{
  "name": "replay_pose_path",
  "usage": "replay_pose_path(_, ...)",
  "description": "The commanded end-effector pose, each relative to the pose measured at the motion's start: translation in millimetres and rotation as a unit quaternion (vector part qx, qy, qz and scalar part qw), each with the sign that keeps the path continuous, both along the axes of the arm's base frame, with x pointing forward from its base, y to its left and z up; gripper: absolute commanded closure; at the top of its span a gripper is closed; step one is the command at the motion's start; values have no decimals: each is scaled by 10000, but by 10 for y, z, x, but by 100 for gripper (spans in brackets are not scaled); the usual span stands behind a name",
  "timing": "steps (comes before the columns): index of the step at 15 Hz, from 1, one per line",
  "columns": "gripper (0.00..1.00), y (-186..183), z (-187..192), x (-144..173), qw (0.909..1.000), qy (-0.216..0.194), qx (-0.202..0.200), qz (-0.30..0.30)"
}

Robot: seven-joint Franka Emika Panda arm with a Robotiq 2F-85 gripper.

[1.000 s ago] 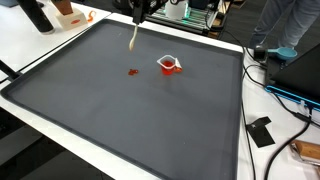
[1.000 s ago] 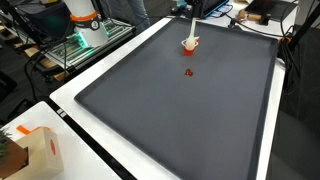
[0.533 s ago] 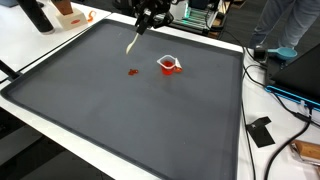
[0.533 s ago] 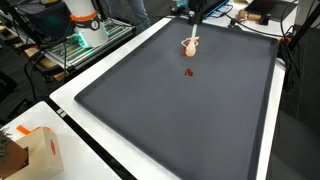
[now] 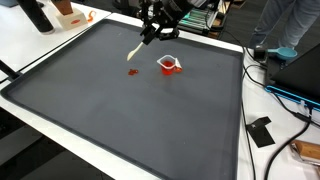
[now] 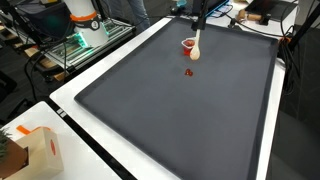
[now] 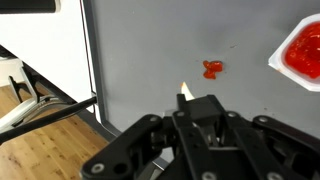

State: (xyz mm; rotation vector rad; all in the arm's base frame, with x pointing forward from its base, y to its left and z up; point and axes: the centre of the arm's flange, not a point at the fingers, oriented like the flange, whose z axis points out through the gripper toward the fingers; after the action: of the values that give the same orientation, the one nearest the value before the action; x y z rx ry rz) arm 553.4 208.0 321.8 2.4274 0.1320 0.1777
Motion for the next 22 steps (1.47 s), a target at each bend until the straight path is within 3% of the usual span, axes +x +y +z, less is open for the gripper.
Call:
replay_pose_path(1,94,109,-172,-39,9993,-196,-299,58)
replay_pose_path(9,94,273,-414,-104,9975,-388,-567,173)
replay_pose_path(22,94,277,-582,-111,9976,-231,-607,259)
